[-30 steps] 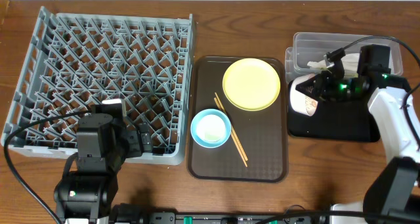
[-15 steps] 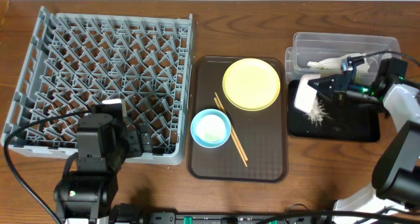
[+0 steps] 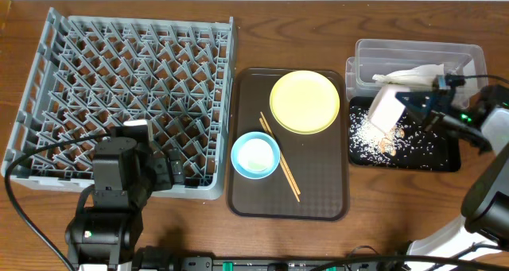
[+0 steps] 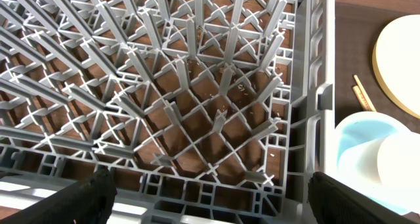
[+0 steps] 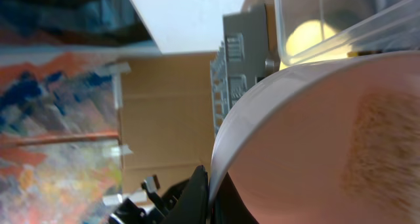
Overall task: Sort waste into correct bins and load items into the dishwasher
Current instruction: 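Lift the white bowl and tip the rice onto the black tray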
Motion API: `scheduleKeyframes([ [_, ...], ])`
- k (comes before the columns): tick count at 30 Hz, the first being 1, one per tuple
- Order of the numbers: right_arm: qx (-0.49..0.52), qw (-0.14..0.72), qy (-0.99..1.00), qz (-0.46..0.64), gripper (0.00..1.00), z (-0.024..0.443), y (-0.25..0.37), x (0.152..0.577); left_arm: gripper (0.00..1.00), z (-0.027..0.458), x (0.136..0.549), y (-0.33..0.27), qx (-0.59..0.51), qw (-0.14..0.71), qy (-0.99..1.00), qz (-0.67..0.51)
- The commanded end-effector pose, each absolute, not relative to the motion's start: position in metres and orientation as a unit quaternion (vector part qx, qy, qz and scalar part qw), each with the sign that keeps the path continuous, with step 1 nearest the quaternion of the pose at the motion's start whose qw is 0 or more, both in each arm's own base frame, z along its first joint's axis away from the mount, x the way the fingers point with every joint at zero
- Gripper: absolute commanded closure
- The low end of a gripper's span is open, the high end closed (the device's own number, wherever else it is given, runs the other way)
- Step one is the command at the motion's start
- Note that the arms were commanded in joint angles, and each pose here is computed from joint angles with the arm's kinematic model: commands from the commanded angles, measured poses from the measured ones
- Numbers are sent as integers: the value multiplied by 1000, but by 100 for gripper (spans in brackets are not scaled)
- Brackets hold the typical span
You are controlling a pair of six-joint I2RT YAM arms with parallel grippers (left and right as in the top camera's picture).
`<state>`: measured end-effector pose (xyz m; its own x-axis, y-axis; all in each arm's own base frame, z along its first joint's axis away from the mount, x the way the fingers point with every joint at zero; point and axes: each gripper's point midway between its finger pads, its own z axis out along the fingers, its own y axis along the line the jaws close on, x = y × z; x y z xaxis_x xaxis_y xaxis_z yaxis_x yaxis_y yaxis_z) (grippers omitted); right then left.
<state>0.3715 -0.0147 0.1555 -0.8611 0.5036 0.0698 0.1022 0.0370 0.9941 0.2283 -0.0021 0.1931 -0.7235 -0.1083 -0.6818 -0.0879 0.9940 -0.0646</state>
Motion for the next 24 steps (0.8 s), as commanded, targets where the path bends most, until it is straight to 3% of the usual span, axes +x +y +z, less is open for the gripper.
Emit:
scheduleKeyframes([
  [1,228,174,674,681,99,171,-36,372,4,200,230,2,-53,376,925,-4],
  [17,288,179,655,675,99,169,-72,367,4,200,230,2,-53,376,925,-4],
  [24,331,140,711,605,99,133,-69,362,4,200,230,2,-53,376,925,-4],
])
